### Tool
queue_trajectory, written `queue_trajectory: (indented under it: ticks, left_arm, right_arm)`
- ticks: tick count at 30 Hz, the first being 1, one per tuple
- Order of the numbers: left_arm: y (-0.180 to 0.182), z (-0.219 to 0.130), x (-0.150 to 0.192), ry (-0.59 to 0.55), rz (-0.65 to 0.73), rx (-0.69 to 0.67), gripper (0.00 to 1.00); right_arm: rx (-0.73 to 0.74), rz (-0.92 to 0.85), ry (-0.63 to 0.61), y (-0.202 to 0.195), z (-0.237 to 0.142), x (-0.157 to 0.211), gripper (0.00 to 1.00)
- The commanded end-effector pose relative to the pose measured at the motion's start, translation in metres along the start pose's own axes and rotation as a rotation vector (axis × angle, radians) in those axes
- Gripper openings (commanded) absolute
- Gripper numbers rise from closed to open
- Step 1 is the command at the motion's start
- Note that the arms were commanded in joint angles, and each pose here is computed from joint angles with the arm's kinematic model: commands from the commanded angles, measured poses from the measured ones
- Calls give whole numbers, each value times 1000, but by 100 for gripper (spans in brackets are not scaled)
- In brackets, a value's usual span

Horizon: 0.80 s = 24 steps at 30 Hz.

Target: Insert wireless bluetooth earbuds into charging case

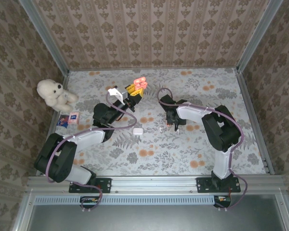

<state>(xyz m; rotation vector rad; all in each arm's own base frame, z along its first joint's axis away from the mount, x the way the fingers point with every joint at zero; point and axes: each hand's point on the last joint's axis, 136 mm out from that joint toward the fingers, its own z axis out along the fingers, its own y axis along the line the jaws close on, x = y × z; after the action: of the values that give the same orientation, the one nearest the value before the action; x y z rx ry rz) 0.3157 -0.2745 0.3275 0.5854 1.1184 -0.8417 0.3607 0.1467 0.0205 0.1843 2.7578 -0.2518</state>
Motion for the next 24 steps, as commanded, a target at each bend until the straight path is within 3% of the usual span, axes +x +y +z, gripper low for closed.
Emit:
queue_trajectory:
  ticks: [1, 13, 18, 24]
  left_arm:
    - [-6, 1, -19, -55, 10, 12, 0]
    - [-7, 2, -17, -52, 7, 14, 0]
    - [-8, 2, -16, -51, 8, 16, 0]
    - [-9, 2, -15, -48, 5, 18, 0]
  right_arm:
    - [11, -33, 69, -3, -4, 27, 52]
    - [-19, -69, 69, 6, -22, 50, 51]
    - [-11, -55, -10, -7, -44, 37, 52]
    - [-146, -174, -87, 12, -63, 15, 54]
